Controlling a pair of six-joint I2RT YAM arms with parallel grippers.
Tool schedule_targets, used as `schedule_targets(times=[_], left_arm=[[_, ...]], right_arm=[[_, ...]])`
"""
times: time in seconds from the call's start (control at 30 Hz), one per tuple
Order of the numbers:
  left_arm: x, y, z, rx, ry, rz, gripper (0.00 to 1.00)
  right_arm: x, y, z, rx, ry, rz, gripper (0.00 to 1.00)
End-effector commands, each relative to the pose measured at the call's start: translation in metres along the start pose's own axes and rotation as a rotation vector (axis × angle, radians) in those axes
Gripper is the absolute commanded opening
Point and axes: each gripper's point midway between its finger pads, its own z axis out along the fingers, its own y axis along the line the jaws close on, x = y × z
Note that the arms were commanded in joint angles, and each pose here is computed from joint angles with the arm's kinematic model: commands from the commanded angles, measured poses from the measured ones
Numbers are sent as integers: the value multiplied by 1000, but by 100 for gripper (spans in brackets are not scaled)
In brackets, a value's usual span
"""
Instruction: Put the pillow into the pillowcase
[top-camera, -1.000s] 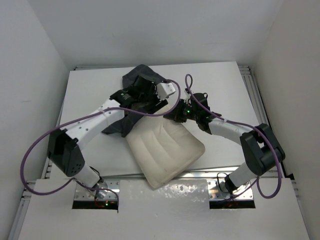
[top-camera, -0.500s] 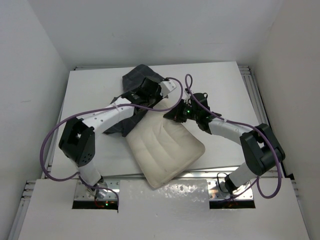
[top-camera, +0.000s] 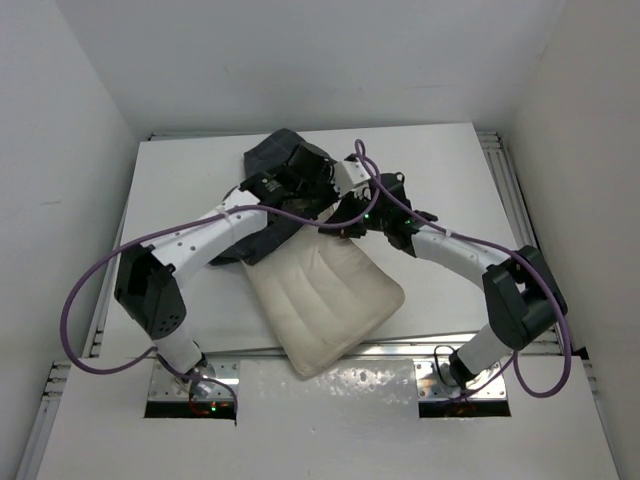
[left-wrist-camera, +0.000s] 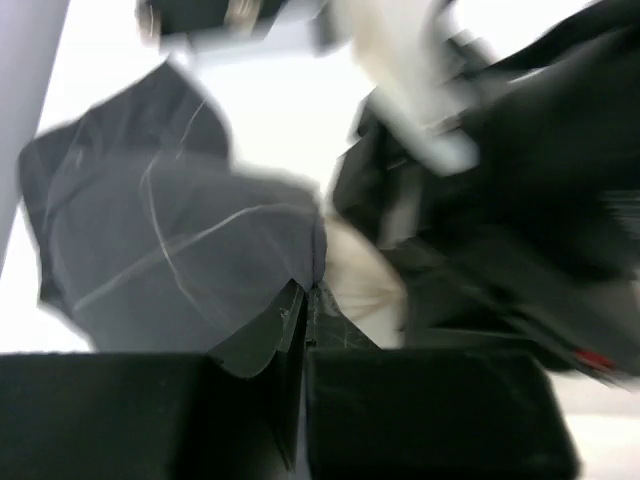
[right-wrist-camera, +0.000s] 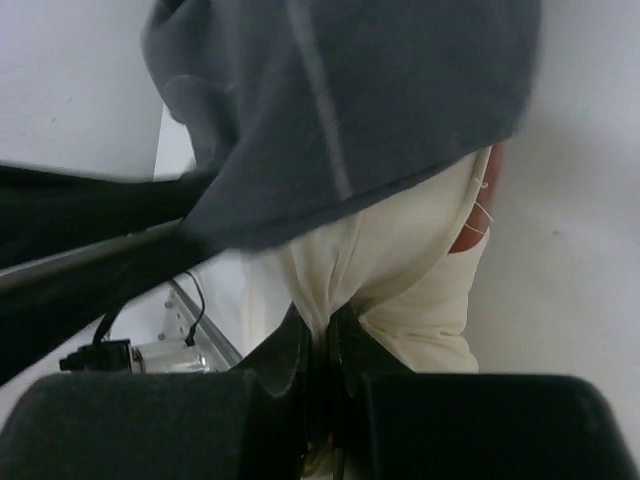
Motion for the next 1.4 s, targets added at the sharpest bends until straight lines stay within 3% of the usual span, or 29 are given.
schedule_targets(times=[0.0,0.1,0.27,0.47,0.6,0.73,0.77,0.8,0.83,0.9,1.03,1.07,1.1,1.13,1.17,1.2,1.27,1.3,1.37], left_arm=[[-50,-38,-40,195,-159,81,0],[-31,-55,-47,275,-122,108,0],[-1,-67,-69,319,-56,146,0],[21,-80,-80,371,-20,169,0],[32,-105,-88,476,-9,233,0],[37,-91,-69,358,5,205,0],[36,-83,-62,298,16,155,9],[30,-69,-54,217,-1,130,23],[33,-50,-51,109,30,104,55],[24,-19,-57,-33,3,10,67],[31,41,-84,-215,7,-170,73],[40,56,-93,-249,14,-197,74],[53,57,-93,-255,48,-202,75],[61,60,-98,-278,69,-185,75],[84,51,-93,-261,131,-170,75],[97,47,-91,-251,169,-145,73],[133,31,-83,-226,252,-137,62],[145,28,-81,-239,284,-143,46],[171,20,-72,-231,325,-156,36]], right_arm=[[-38,61,-14,-195,-114,-139,0],[-52,75,-24,-239,-189,-150,0],[-96,72,-56,-335,-379,-3,0],[-123,74,-66,-341,-456,-7,0],[-131,62,-64,-352,-511,114,0],[-127,38,-51,-316,-529,236,0],[-120,31,-47,-312,-522,263,0],[-114,27,-45,-308,-515,278,0],[-110,22,-43,-302,-509,299,0],[-100,3,-42,-265,-509,351,0],[-79,-51,-26,-61,-416,372,0],[-89,-53,-22,-27,-405,335,4],[-83,-68,-12,39,-351,317,26],[-60,-92,-6,160,-227,259,38],[-84,-80,-3,157,-218,189,47],[-64,-96,3,228,-100,196,61],[-83,-93,1,261,-76,65,70],[-75,-108,-5,354,-31,66,82],[-93,-108,-17,420,-25,-41,88]])
